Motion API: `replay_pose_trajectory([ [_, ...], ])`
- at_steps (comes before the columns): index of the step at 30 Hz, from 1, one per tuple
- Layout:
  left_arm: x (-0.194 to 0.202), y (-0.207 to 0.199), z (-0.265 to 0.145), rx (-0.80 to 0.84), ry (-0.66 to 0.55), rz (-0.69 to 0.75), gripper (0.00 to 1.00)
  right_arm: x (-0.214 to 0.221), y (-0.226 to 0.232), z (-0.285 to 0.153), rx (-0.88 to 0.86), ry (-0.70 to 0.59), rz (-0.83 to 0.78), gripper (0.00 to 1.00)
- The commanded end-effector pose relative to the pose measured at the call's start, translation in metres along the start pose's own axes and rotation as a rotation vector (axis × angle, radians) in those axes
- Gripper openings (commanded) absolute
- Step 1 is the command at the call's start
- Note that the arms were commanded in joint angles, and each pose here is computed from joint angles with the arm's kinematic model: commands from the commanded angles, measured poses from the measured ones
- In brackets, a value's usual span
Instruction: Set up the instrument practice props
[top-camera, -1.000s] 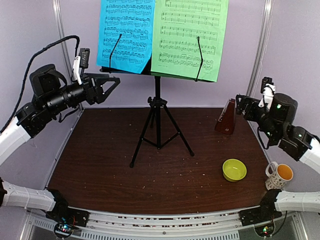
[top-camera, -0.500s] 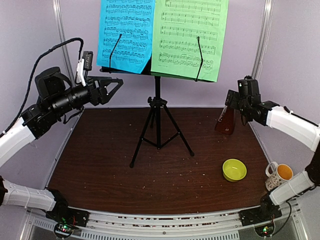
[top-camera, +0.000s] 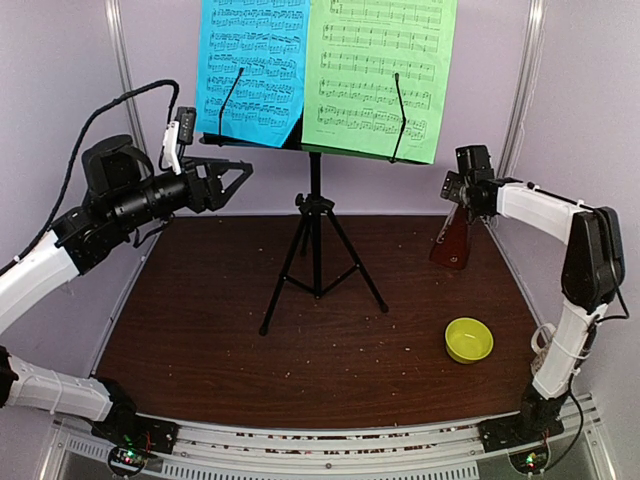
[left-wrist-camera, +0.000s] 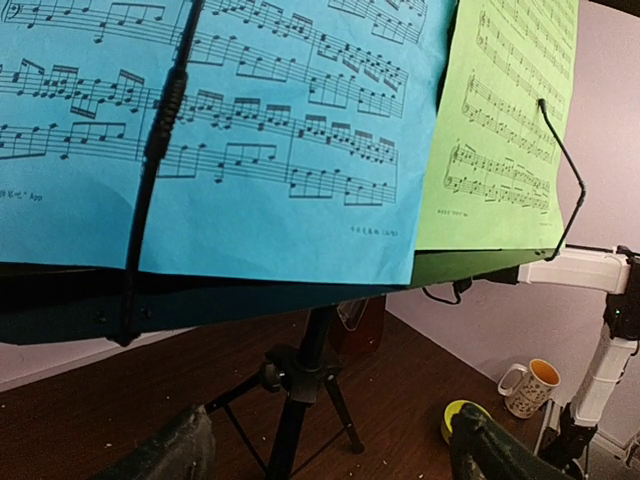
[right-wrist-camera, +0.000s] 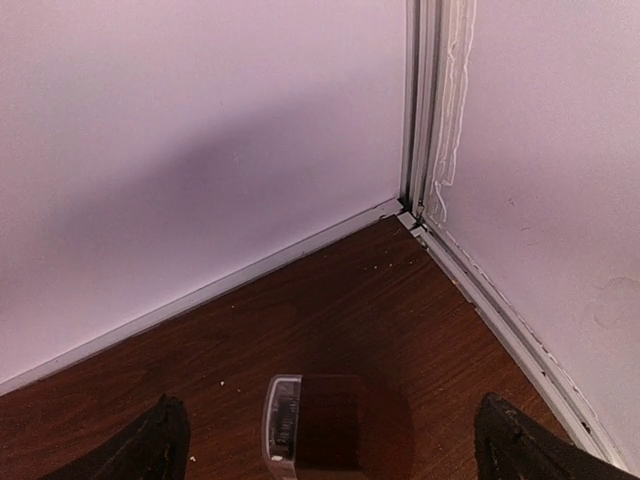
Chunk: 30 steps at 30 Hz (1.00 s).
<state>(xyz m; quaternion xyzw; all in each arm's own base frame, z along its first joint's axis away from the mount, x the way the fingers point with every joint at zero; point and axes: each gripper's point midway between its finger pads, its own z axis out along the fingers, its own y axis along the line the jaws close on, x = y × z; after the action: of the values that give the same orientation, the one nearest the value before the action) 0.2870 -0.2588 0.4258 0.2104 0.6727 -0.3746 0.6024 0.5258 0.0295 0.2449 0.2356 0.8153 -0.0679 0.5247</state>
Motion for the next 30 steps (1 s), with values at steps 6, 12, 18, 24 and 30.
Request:
replay_pose_trajectory([
  [6,-0.009,-0.001,0.001,0.023,-0.038,0.003,0.84,0.021,-0.002,0.040,0.126,0.036,-0.083,1.00],
  [12,-0.010,-0.001,0.000,0.022,-0.040,0.004,0.84,0.039,-0.008,0.050,0.157,0.042,-0.096,0.91],
  [18,-0.009,-0.001,-0.002,0.023,-0.040,-0.001,0.83,0.043,-0.012,0.052,0.176,0.042,-0.096,0.75],
  [24,-0.012,-0.003,-0.009,0.023,-0.053,0.002,0.83,0.049,-0.013,0.048,0.162,0.061,-0.093,0.55],
  [30,-0.011,-0.005,-0.011,0.032,-0.052,-0.004,0.83,0.039,-0.014,0.035,0.130,0.045,-0.098,0.46],
])
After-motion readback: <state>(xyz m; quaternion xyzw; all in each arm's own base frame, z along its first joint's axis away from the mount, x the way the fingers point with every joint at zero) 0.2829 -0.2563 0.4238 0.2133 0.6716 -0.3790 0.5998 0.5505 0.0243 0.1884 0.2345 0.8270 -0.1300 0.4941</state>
